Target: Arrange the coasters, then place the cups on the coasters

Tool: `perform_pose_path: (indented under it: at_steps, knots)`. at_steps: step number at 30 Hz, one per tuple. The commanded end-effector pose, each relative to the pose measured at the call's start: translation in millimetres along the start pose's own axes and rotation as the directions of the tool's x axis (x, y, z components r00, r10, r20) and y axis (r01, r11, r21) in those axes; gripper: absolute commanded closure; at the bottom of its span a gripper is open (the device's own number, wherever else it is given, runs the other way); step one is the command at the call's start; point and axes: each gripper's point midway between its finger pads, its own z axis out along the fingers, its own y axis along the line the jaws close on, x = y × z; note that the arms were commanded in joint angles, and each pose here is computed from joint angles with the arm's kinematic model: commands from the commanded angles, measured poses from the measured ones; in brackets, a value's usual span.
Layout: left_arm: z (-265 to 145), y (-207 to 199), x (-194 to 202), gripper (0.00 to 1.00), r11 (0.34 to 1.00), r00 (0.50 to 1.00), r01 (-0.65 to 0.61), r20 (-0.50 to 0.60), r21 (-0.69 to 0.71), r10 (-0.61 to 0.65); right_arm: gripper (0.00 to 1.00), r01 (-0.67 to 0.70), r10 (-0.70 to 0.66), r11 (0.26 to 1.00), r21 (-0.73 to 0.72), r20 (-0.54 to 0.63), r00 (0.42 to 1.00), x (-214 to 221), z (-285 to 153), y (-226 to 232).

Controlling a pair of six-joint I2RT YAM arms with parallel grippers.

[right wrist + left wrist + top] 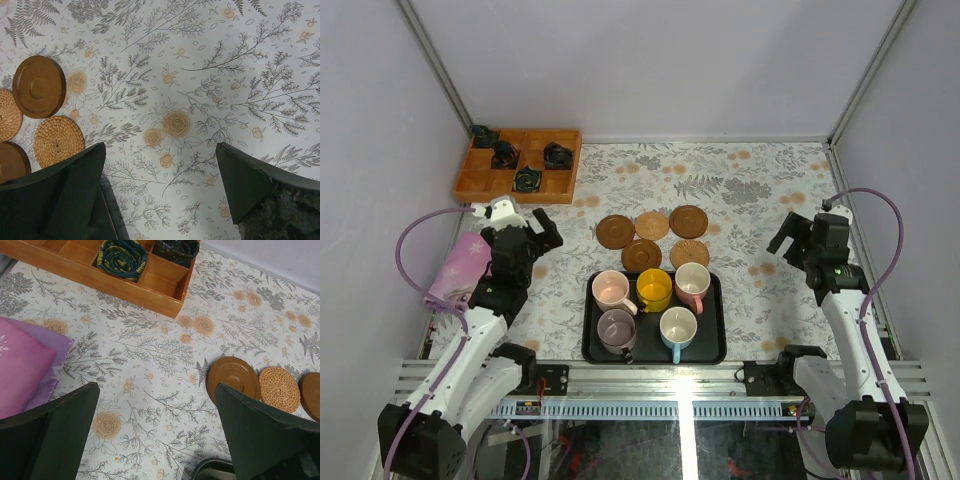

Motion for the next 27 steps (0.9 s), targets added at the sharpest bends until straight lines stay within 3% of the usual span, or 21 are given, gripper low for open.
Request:
perform_pose_path:
  at_steps: [1, 10, 16, 20, 23, 26, 27]
  knots:
    - [-1, 3, -14, 0.0, 0.998, 0.999, 0.037, 0.036, -0.041, -0.035, 0.01, 0.002, -0.004, 0.998, 0.058, 0.038, 0.999, -13, -4, -8]
    - [-4, 16, -43, 0.0, 0.969, 0.979, 0.182, 0.118, -0.165, -0.164, 0.01, -0.104, 0.077, 0.978, 0.183, 0.152, 0.985, -49, -15, -22]
    - [-9, 21, -50, 0.0, 0.977, 0.976, 0.154, 0.176, -0.15, -0.127, 0.01, -0.088, 0.057, 0.99, 0.108, 0.261, 0.964, -61, -29, -15]
    - [-11, 16, -48, 0.0, 0.984, 0.973, 0.15, 0.192, -0.099, -0.129, 0.01, -0.171, 0.137, 0.98, 0.106, 0.269, 0.953, -55, -30, -18]
    - [-7, 8, -41, 0.0, 0.992, 0.985, 0.109, 0.142, -0.069, -0.099, 0.0, -0.159, 0.138, 0.985, 0.072, 0.238, 0.961, -54, -23, -9]
    - [1, -8, -32, 0.0, 0.997, 0.995, 0.075, 0.069, -0.012, -0.074, 0.25, -0.149, 0.135, 0.987, 0.062, 0.191, 0.972, -55, -14, -1]
    - [4, -13, -30, 0.0, 0.998, 0.996, 0.069, 0.05, 0.007, -0.07, 0.27, -0.145, 0.132, 0.987, 0.064, 0.171, 0.976, -56, -11, 1]
